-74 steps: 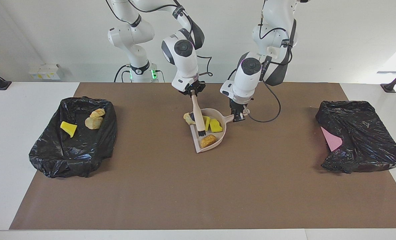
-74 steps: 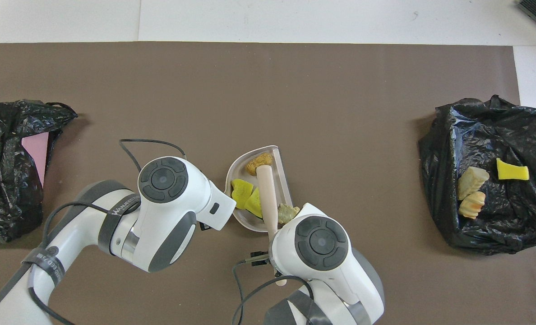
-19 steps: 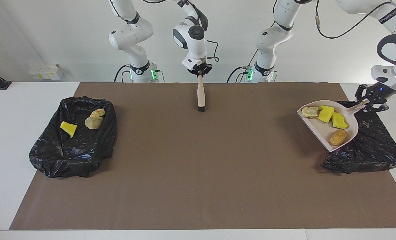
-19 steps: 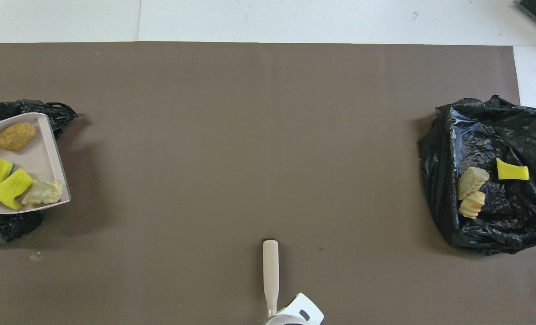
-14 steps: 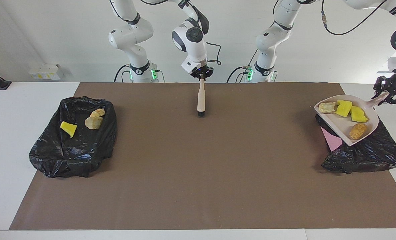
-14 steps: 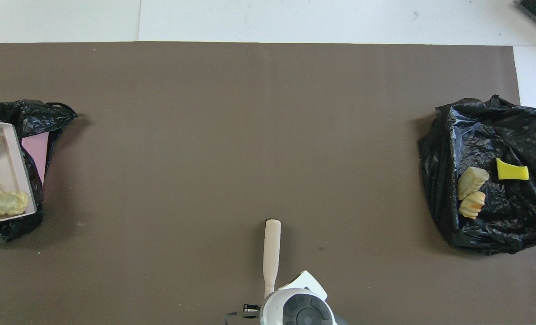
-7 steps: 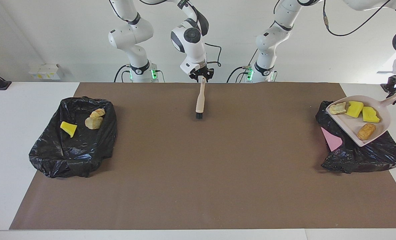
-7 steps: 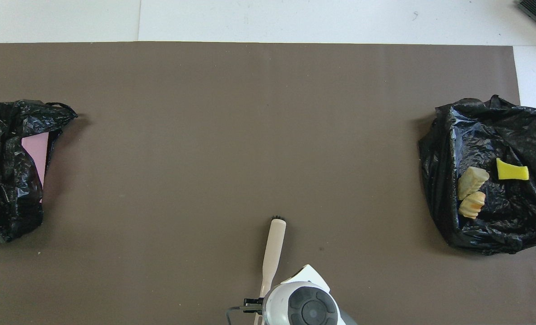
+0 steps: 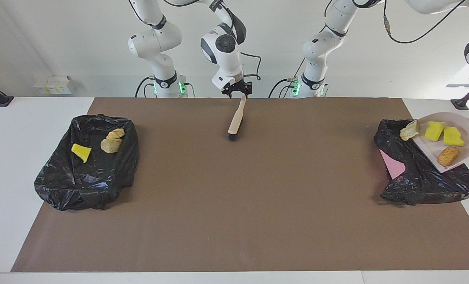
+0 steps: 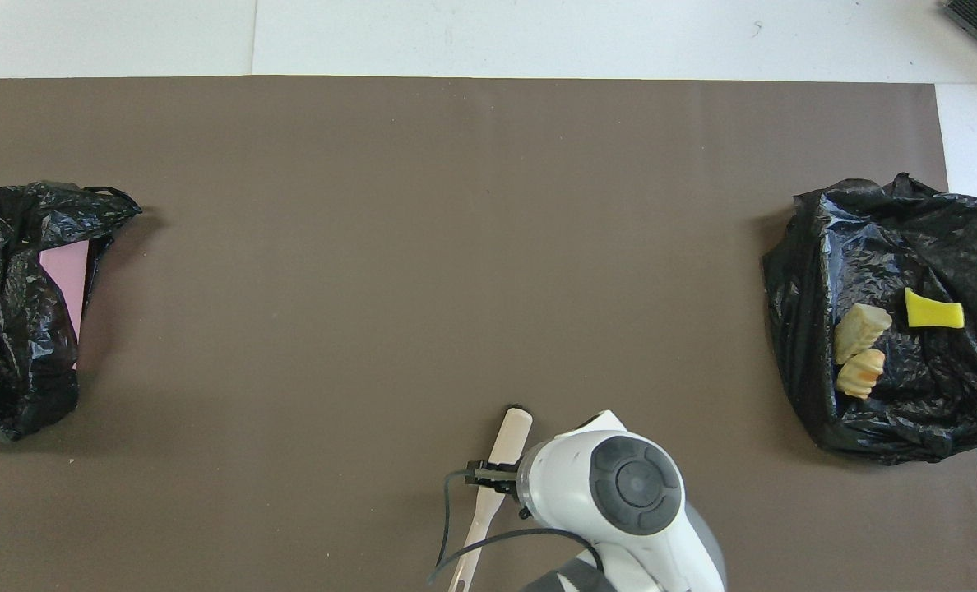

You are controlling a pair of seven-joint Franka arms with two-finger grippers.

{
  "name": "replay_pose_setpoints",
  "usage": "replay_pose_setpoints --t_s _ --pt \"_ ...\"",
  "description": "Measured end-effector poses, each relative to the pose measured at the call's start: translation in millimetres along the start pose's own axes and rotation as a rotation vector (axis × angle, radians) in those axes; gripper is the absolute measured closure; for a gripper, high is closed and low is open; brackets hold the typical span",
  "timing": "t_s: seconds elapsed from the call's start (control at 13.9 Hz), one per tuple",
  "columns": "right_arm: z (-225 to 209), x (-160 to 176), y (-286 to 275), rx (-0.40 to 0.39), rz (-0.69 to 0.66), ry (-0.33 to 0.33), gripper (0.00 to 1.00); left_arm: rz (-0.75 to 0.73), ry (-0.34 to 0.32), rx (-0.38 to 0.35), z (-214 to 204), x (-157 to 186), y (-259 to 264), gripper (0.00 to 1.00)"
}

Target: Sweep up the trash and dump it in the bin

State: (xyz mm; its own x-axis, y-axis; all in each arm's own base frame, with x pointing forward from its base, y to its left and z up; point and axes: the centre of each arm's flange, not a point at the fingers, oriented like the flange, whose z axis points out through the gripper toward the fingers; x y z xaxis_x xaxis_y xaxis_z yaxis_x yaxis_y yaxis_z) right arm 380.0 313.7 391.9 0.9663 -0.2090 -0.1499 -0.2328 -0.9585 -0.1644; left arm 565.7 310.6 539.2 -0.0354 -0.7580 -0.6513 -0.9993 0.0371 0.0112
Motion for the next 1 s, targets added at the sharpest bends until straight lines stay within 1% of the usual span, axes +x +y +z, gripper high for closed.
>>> replay_pose_setpoints --t_s 0.07,0.14,0.29,0.5,0.72,0.86,1.0 --pt "-14 19 5 -0.003 0.006 0.041 0.05 0.012 -0.025 0.013 -9 -1 -5 0.68" --pt "-27 38 10 -0.007 0.014 0.078 0.00 0.018 -0.049 0.026 -18 -3 -8 0.68" --pt "-52 78 24 -0.010 0.043 0.140 0.00 0.030 -0.104 0.054 -38 -11 -15 0.68" --pt "-93 134 49 -0.060 0.036 0.213 0.00 0.045 -0.159 0.079 -58 -16 -22 0.68" --pt "-158 172 73 -0.110 -0.008 0.229 0.00 0.073 -0.211 0.102 -77 -12 -30 0.68" --pt "-209 183 96 -0.132 -0.062 0.219 0.00 0.092 -0.249 0.111 -90 -10 -32 0.68" --pt "-246 184 114 -0.151 -0.084 0.197 0.00 0.103 -0.269 0.115 -101 -5 -34 0.68"
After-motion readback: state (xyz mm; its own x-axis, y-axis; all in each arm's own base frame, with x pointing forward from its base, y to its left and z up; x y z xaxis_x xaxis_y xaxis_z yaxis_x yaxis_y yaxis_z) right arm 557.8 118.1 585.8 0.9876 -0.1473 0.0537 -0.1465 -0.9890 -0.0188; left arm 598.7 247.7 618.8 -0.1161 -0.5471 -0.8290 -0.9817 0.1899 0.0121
